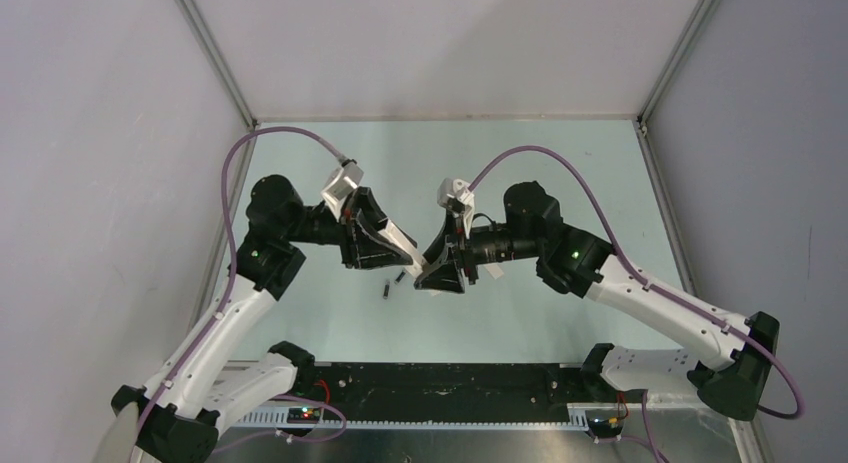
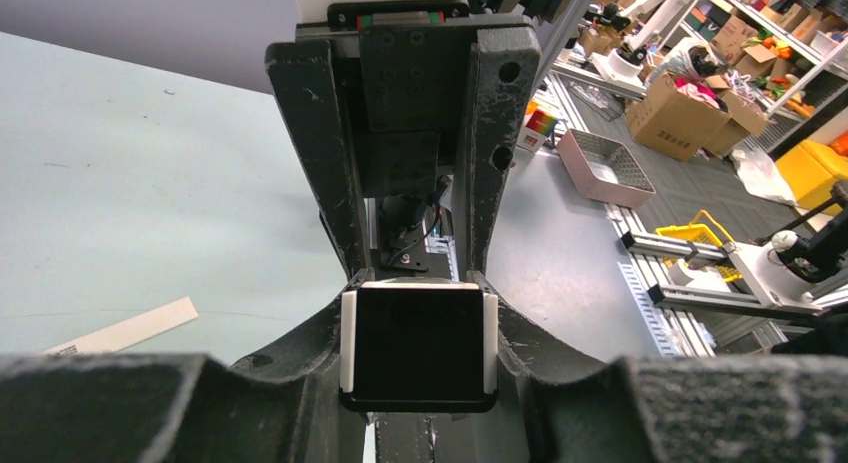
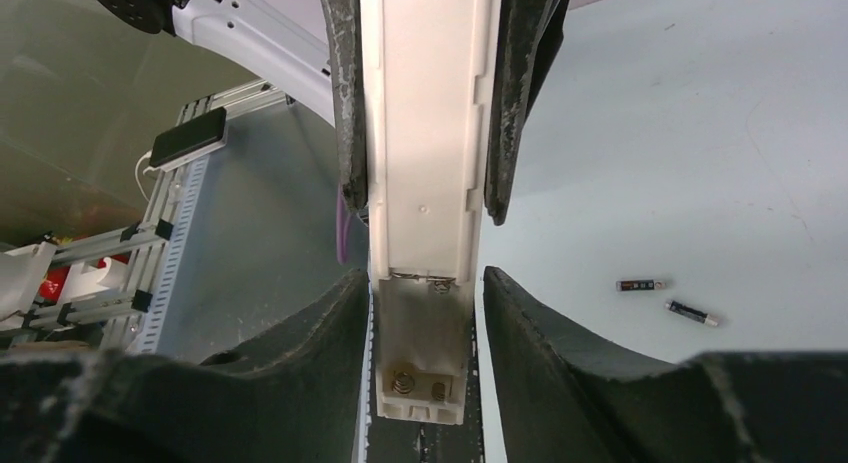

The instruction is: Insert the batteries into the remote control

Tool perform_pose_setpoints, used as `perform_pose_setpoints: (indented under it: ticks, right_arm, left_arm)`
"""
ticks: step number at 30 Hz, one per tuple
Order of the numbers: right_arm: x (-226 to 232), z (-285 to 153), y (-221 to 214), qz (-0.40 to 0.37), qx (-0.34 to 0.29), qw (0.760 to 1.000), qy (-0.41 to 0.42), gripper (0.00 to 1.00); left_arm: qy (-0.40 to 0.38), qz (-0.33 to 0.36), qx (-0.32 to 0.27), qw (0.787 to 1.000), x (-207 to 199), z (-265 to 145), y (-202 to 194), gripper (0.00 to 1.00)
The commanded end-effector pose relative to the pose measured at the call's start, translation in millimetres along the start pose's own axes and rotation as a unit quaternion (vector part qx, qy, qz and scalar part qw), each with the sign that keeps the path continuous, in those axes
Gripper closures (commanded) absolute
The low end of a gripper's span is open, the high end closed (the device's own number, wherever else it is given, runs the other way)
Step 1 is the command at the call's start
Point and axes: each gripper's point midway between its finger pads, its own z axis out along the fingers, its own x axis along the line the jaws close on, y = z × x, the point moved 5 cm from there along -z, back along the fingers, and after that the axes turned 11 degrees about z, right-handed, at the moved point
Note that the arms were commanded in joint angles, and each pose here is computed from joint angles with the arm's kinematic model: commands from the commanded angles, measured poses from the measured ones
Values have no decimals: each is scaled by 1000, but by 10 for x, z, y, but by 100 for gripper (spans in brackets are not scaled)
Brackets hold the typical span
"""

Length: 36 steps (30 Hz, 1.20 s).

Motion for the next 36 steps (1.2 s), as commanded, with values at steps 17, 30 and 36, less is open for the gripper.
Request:
perform_pose_setpoints:
  ticks: [17, 30, 36]
  right_arm:
    - [-11, -25, 401, -10, -87, 993, -83, 97]
    - [-371, 190, 550, -28, -139, 955, -262, 99]
    - [-497, 233, 520, -25, -133, 938, -319, 100]
  left_arm:
    - [212, -2, -86, 973, 311, -90, 301, 25]
    - [446, -212, -161, 855, 543, -314, 204, 25]
    - [469, -264, -145, 830, 590, -284, 19, 31]
